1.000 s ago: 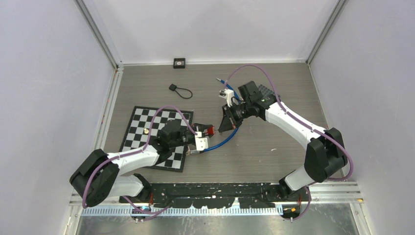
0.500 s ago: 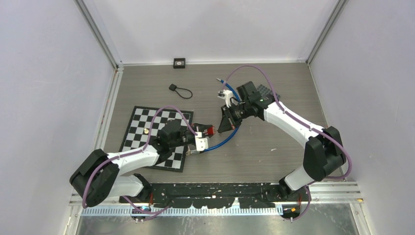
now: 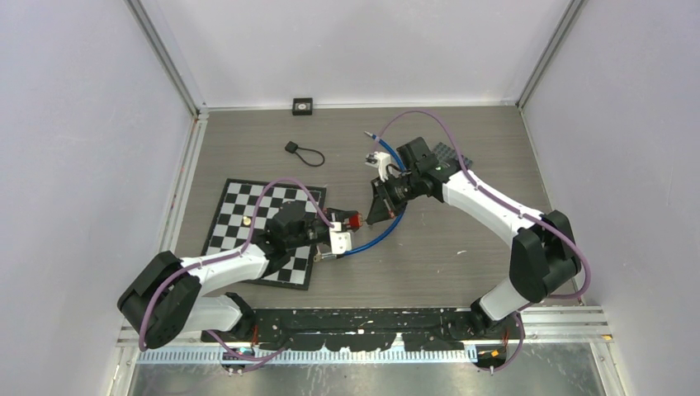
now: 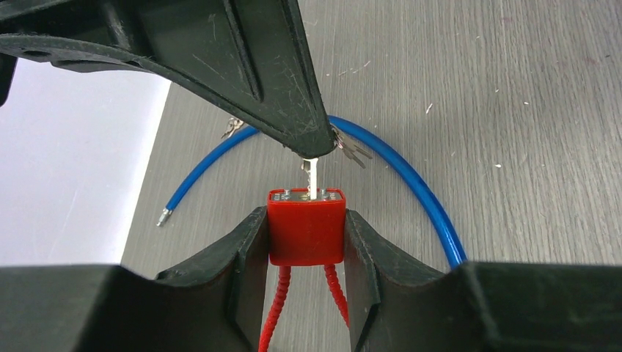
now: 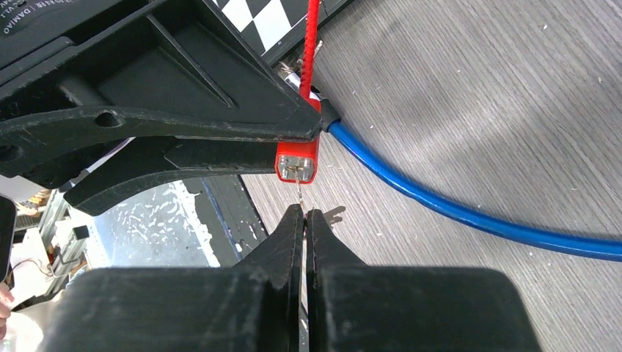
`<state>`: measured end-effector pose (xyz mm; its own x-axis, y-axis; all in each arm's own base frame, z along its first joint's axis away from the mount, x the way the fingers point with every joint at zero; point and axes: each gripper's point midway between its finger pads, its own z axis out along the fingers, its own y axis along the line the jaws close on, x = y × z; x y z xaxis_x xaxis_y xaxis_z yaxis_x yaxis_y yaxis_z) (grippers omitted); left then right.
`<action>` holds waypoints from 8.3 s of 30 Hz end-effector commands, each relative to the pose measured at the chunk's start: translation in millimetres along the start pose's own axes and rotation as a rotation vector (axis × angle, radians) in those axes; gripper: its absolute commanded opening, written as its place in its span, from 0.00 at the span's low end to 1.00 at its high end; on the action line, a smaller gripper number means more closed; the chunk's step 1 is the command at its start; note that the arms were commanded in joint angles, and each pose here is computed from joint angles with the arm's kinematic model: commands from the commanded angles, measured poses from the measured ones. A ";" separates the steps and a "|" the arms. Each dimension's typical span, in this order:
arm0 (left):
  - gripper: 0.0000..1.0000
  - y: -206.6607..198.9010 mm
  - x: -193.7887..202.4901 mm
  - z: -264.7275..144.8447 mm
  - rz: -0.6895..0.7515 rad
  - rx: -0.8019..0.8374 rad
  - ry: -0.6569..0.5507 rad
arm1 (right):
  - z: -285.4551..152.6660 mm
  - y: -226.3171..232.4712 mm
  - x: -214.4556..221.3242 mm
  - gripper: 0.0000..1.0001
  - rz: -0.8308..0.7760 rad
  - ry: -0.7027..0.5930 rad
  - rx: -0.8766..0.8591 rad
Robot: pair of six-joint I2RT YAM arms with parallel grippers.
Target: Unlock with the key
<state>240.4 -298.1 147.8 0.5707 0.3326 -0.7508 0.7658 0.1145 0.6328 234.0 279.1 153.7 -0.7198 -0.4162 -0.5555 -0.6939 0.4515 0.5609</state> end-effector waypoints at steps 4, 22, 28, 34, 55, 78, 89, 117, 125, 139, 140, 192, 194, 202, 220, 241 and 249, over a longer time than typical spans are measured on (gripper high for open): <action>0.00 26.5 -22.5 4.4 0.075 -0.053 -0.032 | -1.7 1.1 -21.0 0.00 -0.039 -0.035 0.025; 0.00 29.4 -17.6 12.8 0.114 -0.067 0.062 | 11.2 -5.0 -24.7 0.00 0.065 -0.016 0.020; 0.00 29.6 -17.9 13.2 0.101 -0.075 0.069 | 18.2 -0.9 -25.8 0.01 0.083 -0.021 -0.041; 0.00 25.4 -19.5 11.3 0.102 -0.065 0.056 | 21.7 4.1 -30.7 0.00 0.102 -0.050 -0.114; 0.00 9.5 -33.7 4.9 0.075 -0.011 -0.069 | 22.2 -6.2 -16.2 0.00 0.035 -0.061 -0.161; 0.00 24.7 -28.1 0.9 0.141 -0.081 -0.042 | 35.8 -7.9 -19.2 0.00 0.168 -0.064 -0.217; 0.00 17.5 -35.7 2.3 0.017 -0.046 -0.091 | 29.5 -23.0 -14.4 0.01 0.054 -0.084 -0.109; 0.00 21.0 -34.3 -5.0 0.196 -0.096 -0.111 | 40.3 -31.2 -17.8 0.01 0.224 -0.095 -0.176; 0.00 3.8 -38.7 -1.3 0.073 -0.009 -0.144 | 30.1 -36.3 -19.1 0.00 0.058 -0.125 -0.077; 0.00 9.1 -40.5 0.9 -0.010 -0.011 -0.158 | 19.7 -22.5 -17.7 0.01 -0.042 -0.181 -0.039; 0.00 11.4 -40.4 0.9 -0.012 -0.022 -0.157 | 20.2 -21.9 -17.6 0.01 -0.028 -0.183 -0.042; 0.00 12.5 -64.9 -11.7 0.108 -0.017 -0.393 | -61.9 32.5 -17.6 0.00 0.032 -0.160 -0.076; 0.00 14.9 -63.5 -11.1 0.107 -0.029 -0.385 | -61.1 32.6 -18.6 0.00 0.038 -0.163 -0.078; 0.00 27.7 -60.1 -9.0 0.104 -0.081 -0.358 | -47.8 30.3 -17.9 0.00 0.072 -0.150 -0.093; 0.00 30.0 -59.8 -9.0 0.090 -0.094 -0.352 | -27.0 24.5 -20.2 0.00 0.099 -0.125 -0.111; 0.00 33.2 -58.8 -9.0 0.088 -0.107 -0.345 | -17.6 19.7 -7.5 0.01 0.111 -0.092 -0.100; 0.00 14.7 -61.9 -10.8 0.103 -0.032 -0.377 | -20.1 20.0 -14.7 0.00 0.103 -0.111 -0.088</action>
<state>223.9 -301.3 178.4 0.6368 0.0672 -0.7681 0.7556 0.1441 0.6390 225.9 274.0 180.5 -0.8012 -0.2892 -0.5239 -0.5980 0.4210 0.6820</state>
